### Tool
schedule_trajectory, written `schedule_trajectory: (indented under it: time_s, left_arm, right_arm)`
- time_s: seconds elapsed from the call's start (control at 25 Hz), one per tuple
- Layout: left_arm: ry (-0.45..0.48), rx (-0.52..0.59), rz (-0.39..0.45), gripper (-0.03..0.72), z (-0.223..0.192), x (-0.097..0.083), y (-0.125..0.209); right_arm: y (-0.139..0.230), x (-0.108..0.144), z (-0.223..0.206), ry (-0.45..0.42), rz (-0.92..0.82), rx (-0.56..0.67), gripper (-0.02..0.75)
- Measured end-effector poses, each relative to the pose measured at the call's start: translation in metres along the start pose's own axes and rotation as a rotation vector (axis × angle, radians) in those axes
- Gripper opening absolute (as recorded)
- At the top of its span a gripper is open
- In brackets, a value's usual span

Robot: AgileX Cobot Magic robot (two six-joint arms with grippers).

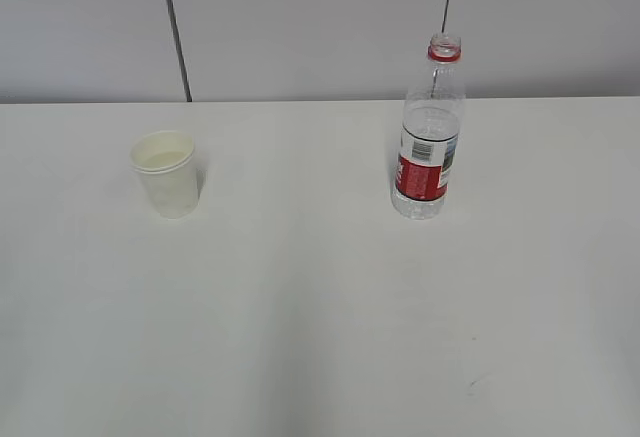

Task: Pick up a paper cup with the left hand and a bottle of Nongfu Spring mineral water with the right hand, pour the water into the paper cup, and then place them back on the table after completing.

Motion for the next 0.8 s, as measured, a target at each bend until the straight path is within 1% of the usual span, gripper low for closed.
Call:
schedule_trajectory:
  time_s: [0.8]
  left_arm:
    - [0.000,0.000,0.000,0.375,0.0000,0.0000,0.0000]
  right_arm:
    - [0.0000,-0.0005,0.0000,0.004,0.002,0.000,0.573]
Point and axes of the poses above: a point on each arm's last joint axis where the gripper is mounted, z pointing back along that axis away from the gripper, x along the wrist's bending axis when the last joint is at zero, y = z × x, the point moved 4 cm from there along -z, pointing out along that axis toward the gripper, and after that the axes turned 3 degrees about z, right-handed, at the moved point
